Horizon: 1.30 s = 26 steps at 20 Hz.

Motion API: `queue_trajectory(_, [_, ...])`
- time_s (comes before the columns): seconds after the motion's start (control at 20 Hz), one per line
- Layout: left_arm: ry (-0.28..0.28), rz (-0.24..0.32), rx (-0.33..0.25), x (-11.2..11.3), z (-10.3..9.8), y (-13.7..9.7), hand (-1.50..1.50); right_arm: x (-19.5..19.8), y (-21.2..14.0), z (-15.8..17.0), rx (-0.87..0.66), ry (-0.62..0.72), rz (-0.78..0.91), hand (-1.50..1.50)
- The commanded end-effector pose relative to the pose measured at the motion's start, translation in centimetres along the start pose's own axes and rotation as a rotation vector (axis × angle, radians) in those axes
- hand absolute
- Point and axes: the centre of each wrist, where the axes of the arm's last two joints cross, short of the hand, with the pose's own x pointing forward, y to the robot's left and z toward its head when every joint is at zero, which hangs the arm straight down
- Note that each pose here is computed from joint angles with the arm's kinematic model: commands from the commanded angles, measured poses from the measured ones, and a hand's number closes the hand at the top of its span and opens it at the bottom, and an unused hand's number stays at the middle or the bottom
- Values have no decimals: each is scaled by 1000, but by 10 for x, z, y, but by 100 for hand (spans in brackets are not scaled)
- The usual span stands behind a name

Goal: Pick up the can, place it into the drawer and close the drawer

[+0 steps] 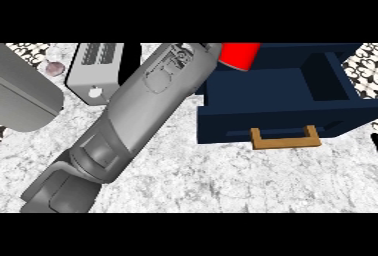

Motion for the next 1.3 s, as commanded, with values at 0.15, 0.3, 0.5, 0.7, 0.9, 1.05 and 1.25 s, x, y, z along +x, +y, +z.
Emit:
queue_trajectory(0.15, [13,-65,16,-2,-8,-10,150,6,3,-16,18,-16,-8,-150])
queue_trajectory(0.3, [40,-37,20,2,-12,-9,150,-4,5,-18,16,-19,-3,-150])
queue_trajectory(0.5, [24,-79,43,-16,-14,-6,150,13,17,-15,27,-11,0,-150])
queue_trajectory(0.7, [4,-118,73,-27,-11,-7,150,3,4,-12,26,-20,-15,-150])
queue_trajectory(0.9, [17,-156,78,-43,-8,-6,150,4,14,-22,35,-21,-23,-150])
queue_trajectory(1.05, [6,-172,80,-47,-8,-6,150,6,4,-40,45,-27,-1,-150])
queue_trajectory(1.25, [-4,-198,61,-68,-3,-3,150,-5,9,-27,37,-33,2,-150])
